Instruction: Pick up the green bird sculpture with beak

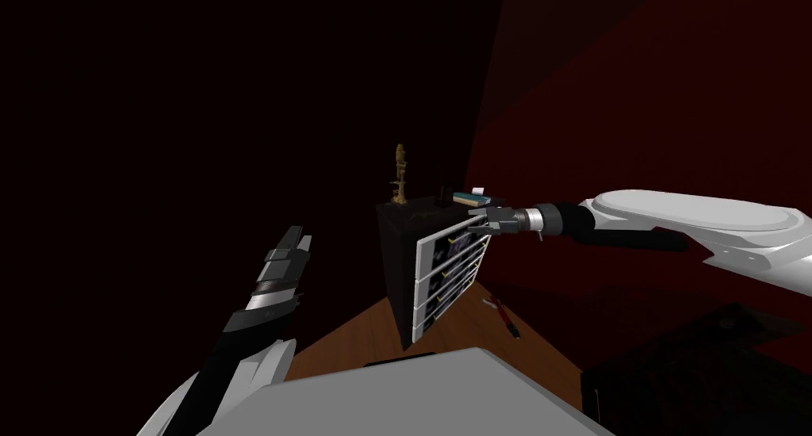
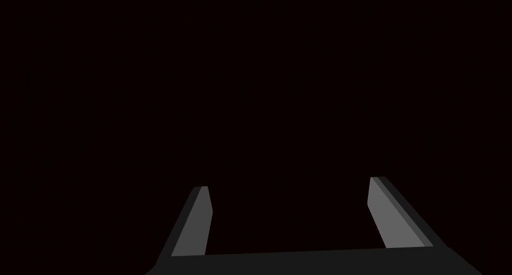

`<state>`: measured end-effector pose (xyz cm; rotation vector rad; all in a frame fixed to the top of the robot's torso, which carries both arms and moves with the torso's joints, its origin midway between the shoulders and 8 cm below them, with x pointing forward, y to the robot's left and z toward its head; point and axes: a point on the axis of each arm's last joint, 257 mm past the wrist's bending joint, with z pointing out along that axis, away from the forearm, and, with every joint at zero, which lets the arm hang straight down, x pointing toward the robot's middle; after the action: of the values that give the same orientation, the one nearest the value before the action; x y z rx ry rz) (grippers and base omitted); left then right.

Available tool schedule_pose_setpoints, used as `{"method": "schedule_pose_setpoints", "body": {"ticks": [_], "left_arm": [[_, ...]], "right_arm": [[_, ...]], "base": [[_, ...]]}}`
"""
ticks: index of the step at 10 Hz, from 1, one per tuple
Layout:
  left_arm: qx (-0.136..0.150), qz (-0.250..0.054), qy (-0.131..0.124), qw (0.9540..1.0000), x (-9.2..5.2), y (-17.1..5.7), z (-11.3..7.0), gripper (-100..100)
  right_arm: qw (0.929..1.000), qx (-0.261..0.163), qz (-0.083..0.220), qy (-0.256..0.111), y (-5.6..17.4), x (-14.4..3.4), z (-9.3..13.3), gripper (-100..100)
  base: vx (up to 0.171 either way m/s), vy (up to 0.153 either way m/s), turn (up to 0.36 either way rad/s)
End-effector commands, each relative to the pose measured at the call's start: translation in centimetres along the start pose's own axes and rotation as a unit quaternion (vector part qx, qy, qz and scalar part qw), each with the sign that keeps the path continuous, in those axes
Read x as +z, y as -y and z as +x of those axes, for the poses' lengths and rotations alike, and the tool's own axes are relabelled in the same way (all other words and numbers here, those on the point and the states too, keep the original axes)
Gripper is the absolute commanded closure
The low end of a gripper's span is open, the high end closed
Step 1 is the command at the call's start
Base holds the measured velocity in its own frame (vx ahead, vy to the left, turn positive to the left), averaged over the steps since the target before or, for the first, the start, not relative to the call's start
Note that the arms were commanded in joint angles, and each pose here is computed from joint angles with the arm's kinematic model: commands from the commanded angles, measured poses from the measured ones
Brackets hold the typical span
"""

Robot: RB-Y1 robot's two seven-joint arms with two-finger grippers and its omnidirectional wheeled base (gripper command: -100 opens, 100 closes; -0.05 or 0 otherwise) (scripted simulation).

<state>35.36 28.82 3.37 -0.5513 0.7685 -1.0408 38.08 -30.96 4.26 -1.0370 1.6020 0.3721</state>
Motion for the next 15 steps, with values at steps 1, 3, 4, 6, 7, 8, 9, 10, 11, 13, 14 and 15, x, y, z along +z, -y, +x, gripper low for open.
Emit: {"method": "schedule_pose_setpoints", "body": {"ticks": [1, 3, 4, 6, 7, 8, 9, 10, 11, 13, 14, 15], "left_arm": [[0.0, 0.0, 0.0, 1.0, 0.0, 0.0, 0.0, 0], [0.0, 0.0, 0.0, 1.0, 0.0, 0.0, 0.0, 0], [0.0, 0.0, 0.0, 1.0, 0.0, 0.0, 0.0, 0], [0.0, 0.0, 0.0, 1.0, 0.0, 0.0, 0.0, 0], [0.0, 0.0, 0.0, 1.0, 0.0, 0.0, 0.0, 0], [0.0, 0.0, 0.0, 1.0, 0.0, 0.0, 0.0, 0], [0.0, 0.0, 0.0, 1.0, 0.0, 0.0, 0.0, 0], [0.0, 0.0, 0.0, 1.0, 0.0, 0.0, 0.0, 0], [0.0, 0.0, 0.0, 1.0, 0.0, 0.0, 0.0, 0], [0.0, 0.0, 0.0, 1.0, 0.0, 0.0, 0.0, 0], [0.0, 0.0, 0.0, 1.0, 0.0, 0.0, 0.0, 0], [0.0, 0.0, 0.0, 1.0, 0.0, 0.0, 0.0, 0]], "right_arm": [[0.9995, -0.023, -0.008, -0.021, 0.4, 0.2, -0.4, -100], [0.998, -0.045, -0.018, -0.042, 0.6, 0.6, -0.7, -100], [0.9963, -0.061, -0.022, -0.057, 1.0, 0.8, -1.0, -100], [0.9933, -0.081, -0.032, -0.075, 1.3, 1.3, -1.3, -100], [0.9911, -0.095, -0.034, -0.088, 1.7, 1.4, -1.4, -100], [0.9902, -0.099, -0.039, -0.091, 1.5, 1.7, -1.5, -100], [0.9869, -0.114, -0.044, -0.105, 1.9, 2.0, -1.7, -100], [0.9838, -0.127, -0.048, -0.118, 2.2, 2.2, -1.8, -100], [0.9802, -0.14, -0.052, -0.13, 2.5, 2.6, -1.9, -100], [0.9726, -0.164, -0.062, -0.153, 2.9, 3.3, -2.1, -100], [0.9687, -0.175, -0.067, -0.163, 3.1, 3.7, -2.1, -100], [0.9652, -0.183, -0.071, -0.172, 3.3, 4.0, -2.0, -100]], "base": [[-0.002, -0.048, 0.195], [-0.004, -0.031, 0.135], [-0.012, -0.021, 0.15], [-0.01, 0.0, 0.071], [-0.016, -0.027, 0.174], [-0.014, -0.008, 0.112], [-0.022, 0.004, 0.137], [-0.033, -0.032, 0.265], [-0.037, -0.066, 0.315], [-0.025, -0.015, 0.162], [-0.028, 0.004, 0.222], [-0.019, 0.002, 0.175]]}}
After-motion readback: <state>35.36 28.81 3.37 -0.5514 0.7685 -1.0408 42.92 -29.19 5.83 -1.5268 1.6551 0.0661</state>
